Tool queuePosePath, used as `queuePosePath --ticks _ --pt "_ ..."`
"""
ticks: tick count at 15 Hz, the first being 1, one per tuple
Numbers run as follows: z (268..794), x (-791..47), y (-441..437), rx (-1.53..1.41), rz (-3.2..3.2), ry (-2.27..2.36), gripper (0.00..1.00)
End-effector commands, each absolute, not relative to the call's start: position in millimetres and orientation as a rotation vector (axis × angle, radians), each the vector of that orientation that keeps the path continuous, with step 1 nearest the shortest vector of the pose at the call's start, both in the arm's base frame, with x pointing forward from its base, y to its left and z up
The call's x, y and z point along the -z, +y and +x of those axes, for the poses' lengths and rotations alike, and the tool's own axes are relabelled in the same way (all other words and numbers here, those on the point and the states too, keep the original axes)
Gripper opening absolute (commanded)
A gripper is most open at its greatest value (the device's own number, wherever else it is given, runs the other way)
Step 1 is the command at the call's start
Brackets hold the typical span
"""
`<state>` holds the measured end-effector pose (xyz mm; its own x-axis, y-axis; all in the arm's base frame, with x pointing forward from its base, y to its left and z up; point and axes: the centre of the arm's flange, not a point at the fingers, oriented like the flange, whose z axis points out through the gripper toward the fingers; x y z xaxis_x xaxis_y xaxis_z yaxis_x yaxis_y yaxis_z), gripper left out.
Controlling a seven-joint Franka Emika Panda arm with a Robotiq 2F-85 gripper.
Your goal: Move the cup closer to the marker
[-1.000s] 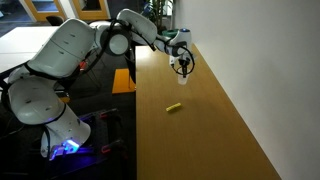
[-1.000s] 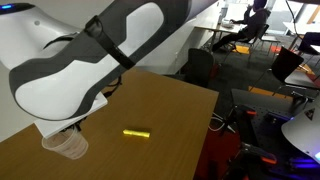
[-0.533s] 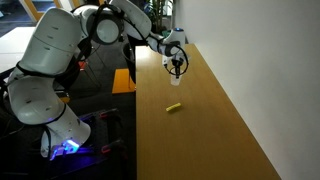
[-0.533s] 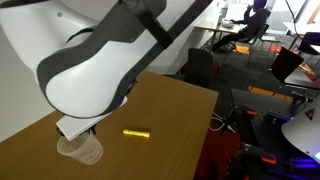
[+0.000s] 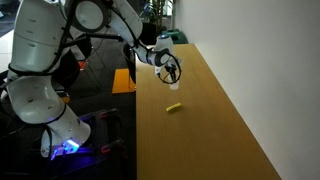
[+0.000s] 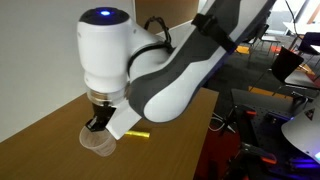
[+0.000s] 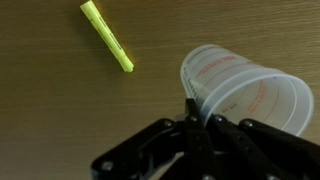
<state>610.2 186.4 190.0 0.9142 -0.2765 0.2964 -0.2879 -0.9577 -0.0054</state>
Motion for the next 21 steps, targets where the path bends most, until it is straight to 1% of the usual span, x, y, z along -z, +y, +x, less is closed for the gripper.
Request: queuePosePath --ticks 1,6,9,14,21 --pt "540.5 -192.3 148.9 -0.565 3.037 -0.502 0.01" --pt "496.7 -183.0 118.0 -0.601 3.061 -0.569 0.01" --pt "484.4 -181.1 109.2 -0.573 3.081 -0.595 0.01" --pt "478.1 -179.7 108.1 -0.485 3.113 -0.605 0.01" --pt "487.1 -163.4 104.5 -0.383 3.126 -0.652 0.01"
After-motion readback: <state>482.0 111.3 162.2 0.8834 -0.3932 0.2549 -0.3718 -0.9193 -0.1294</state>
